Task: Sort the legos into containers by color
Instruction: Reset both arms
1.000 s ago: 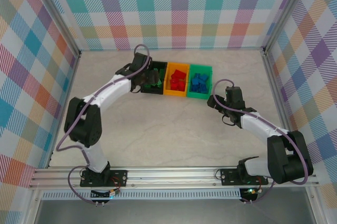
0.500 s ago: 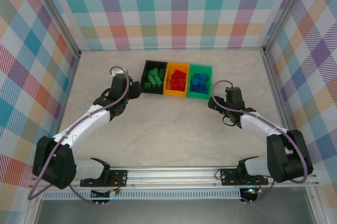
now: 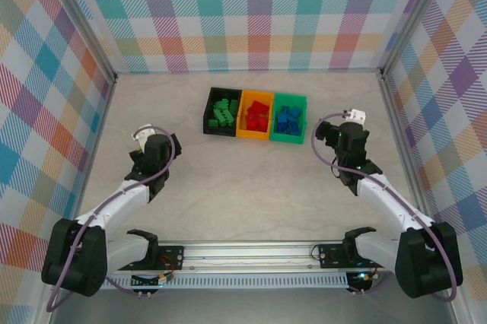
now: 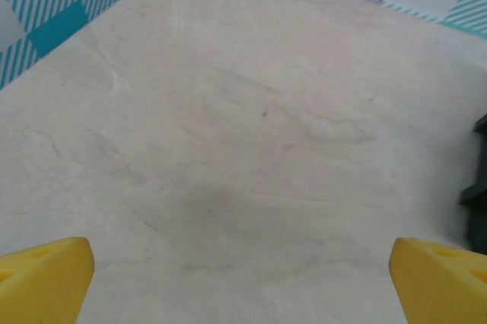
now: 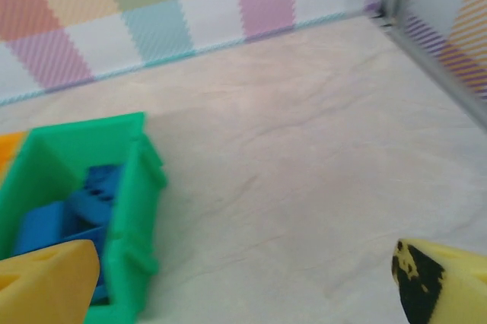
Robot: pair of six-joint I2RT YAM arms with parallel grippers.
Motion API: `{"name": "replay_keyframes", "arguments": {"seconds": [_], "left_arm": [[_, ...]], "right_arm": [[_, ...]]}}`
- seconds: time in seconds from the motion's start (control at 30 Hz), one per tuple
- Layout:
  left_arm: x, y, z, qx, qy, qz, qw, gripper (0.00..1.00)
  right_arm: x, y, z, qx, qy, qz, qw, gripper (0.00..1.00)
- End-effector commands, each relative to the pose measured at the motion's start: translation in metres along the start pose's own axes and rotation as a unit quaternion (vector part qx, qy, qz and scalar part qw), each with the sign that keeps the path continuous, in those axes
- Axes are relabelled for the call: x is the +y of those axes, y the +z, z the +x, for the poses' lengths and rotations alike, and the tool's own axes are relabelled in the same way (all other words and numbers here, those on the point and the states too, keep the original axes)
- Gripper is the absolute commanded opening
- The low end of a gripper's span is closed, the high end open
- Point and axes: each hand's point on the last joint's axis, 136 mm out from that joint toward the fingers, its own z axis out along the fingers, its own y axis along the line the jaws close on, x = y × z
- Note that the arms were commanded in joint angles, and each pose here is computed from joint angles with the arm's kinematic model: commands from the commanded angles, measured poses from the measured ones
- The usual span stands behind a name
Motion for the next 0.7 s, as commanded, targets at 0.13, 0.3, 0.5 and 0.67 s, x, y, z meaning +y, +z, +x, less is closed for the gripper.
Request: {"name": "replay_keyframes", "arguments": {"seconds": [0.13, 0.3, 0.5, 0.67], "left_arm": [[-0.003, 0.013, -0.026, -0.084, 0.044, -0.006, 0.995, 0.99], [-0.016, 0.023, -0.013, -0.101, 0.079, 0.036, 0.991, 0.99], [-0.034, 0.037, 0.000, -0.106, 0.112, 0.081, 0.985, 0.99], [-0.047, 0.053, 0.011, -0.069, 0.130, 0.116, 0.982, 0.99]], "right_arm": [[-0.039, 0.031, 0.033, -0.013, -0.059, 0.076, 0.995, 0.99], [-0.028, 0.041, 0.039, -0.029, -0.072, 0.034, 0.996, 0.99], [-0.013, 0.059, 0.048, -0.025, -0.096, -0.004, 0.995, 0.99], [-0.005, 0.069, 0.053, 0.013, -0.102, -0.036, 0.994, 0.99]]}}
